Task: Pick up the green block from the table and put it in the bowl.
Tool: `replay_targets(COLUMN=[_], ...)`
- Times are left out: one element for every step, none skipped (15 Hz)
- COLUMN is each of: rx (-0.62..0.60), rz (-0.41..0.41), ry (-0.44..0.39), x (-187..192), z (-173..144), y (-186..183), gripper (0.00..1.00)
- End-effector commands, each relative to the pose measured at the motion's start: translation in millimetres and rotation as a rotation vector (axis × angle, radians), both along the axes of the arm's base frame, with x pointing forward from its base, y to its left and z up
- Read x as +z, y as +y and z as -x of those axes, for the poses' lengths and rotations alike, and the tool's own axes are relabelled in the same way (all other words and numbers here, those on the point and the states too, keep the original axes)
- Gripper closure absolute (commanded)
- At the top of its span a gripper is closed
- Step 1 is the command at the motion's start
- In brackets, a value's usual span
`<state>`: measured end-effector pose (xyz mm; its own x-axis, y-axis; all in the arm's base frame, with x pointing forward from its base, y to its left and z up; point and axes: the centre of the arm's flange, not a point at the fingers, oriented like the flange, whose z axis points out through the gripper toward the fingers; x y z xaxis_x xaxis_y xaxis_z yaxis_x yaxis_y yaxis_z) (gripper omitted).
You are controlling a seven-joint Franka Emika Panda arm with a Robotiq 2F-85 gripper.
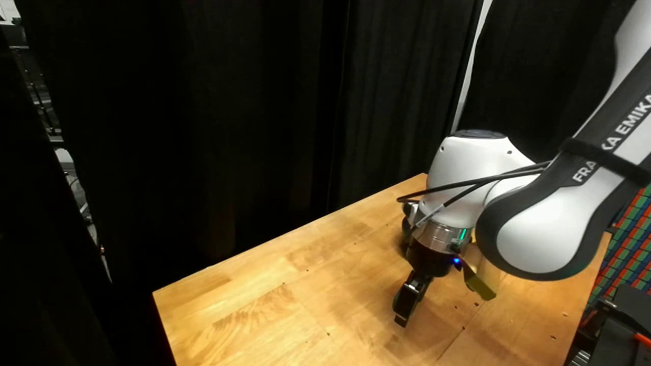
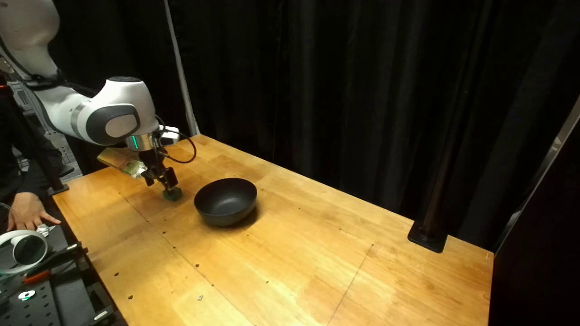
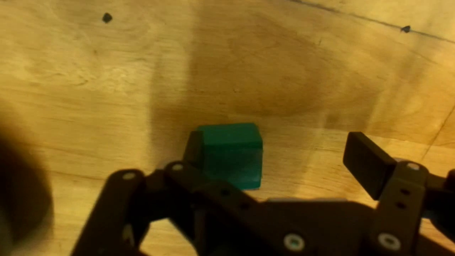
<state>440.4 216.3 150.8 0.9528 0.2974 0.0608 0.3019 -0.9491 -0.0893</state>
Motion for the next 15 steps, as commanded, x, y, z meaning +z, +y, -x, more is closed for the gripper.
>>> replay_targets(rx=[0.006,0.009,0.016,0.017,0.015,0.011,0.009,0.008,0.005,0.001,-0.003,-0.005,-0.011,-0.02,-0.029], rz=[0.042,0.059,0.077,0.09,0.101,0.108,0.117,0.128,0.134,0.141,0.147,0.162,0.172,0.186,0.208], ry=[-0.06,-0.073,-0.081,-0.087,-0.09,-0.093,-0.095,-0.099,-0.103,-0.106,-0.106,-0.102,-0.094,-0.086,-0.071], x=[-26,-27,-28,-27,-27,-27,-26,-23,-20,-16,-13,-9,-6,-3,-1], z=[-29,-32,-36,-38,-39,-41,-41,-41,-41,-41,-40,-40,-39,-38,-36], y=[13,12,10,7,5,4,3,3,3,3,3,2,1,-2,-6], gripper=[0.0,0.0,0.0,0.0,0.0,0.0,0.25,0.26,0.32,0.41,0.49,0.58,0.64,0.73,0.8])
